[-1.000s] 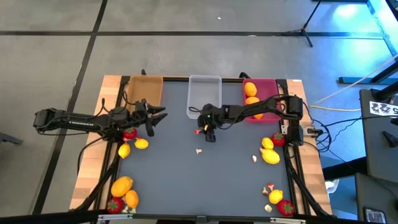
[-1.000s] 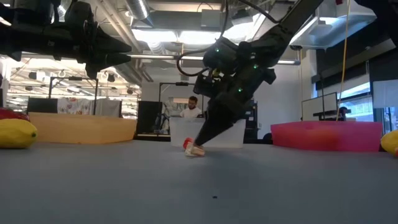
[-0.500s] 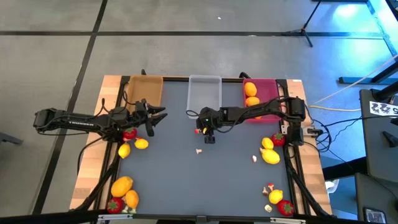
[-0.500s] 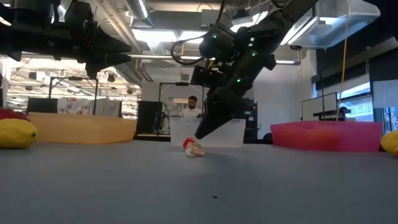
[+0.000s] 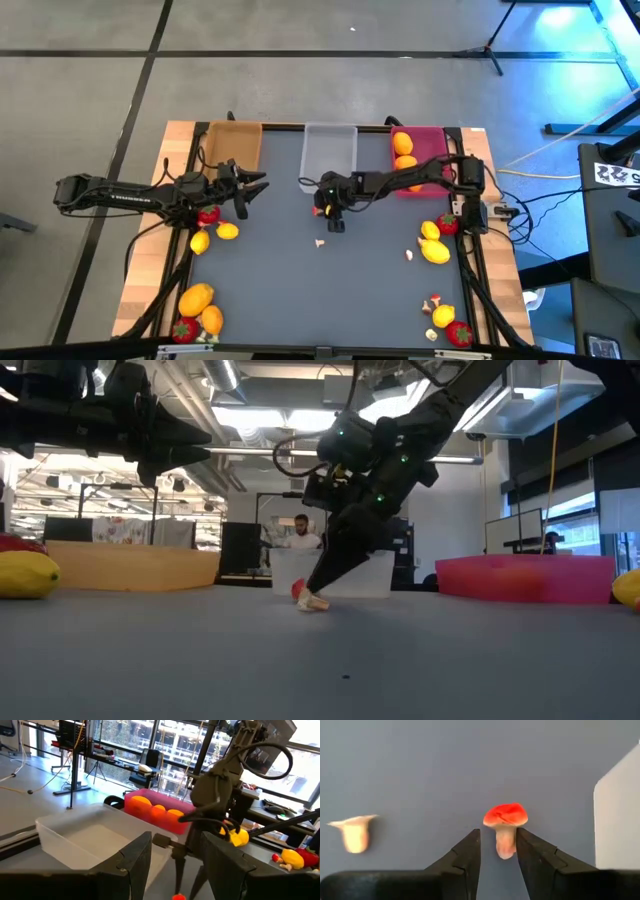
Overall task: Sort produce into baskets
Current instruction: Put the mushroom into the transparent bin
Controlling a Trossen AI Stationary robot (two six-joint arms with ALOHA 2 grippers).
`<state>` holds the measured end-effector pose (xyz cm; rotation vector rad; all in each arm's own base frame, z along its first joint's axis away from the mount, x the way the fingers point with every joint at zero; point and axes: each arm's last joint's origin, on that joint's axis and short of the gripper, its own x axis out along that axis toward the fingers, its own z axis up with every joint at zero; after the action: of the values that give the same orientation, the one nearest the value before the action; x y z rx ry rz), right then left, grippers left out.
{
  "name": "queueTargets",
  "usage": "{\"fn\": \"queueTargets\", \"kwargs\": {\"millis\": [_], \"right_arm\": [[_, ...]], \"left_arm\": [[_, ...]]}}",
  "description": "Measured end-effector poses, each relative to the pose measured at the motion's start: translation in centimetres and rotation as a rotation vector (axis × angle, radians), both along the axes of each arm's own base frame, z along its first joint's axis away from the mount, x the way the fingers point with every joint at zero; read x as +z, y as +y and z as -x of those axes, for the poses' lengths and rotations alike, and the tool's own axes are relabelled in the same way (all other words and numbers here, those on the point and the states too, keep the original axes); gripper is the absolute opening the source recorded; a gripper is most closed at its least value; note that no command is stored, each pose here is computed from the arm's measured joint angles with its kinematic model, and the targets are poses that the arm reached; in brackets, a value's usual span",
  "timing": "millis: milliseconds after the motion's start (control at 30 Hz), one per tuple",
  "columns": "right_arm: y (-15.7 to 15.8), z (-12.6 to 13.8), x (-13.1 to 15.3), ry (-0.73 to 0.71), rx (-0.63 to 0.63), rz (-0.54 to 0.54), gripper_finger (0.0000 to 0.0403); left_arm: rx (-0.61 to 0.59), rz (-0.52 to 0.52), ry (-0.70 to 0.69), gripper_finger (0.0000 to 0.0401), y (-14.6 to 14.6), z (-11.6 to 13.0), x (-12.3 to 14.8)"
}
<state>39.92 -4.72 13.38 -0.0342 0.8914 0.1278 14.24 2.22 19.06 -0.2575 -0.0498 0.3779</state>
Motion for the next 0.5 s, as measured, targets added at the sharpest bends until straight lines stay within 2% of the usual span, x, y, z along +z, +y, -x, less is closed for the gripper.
{"fn": "queueTargets", "kwargs": {"millis": [167, 367, 500], "right_arm": [[-0.06, 0.05, -0.04, 0.005, -0.004, -0.002, 0.0100], [-0.38, 0.08, -0.03, 0.004, -0.011, -0.001, 0.0015], [-0.38, 0.09, 0.00, 0.003, -0.009, 0.001, 0.0012]], "left_arm": [[0.000, 0.000, -0.001, 0.0166, 0.00, 0.00, 0.00], [0.000, 0.000, 0.000, 0.0166, 0.00, 0.00, 0.00], [0.000, 0.000, -0.001, 0.0167, 0.00, 0.00, 0.01]]}}
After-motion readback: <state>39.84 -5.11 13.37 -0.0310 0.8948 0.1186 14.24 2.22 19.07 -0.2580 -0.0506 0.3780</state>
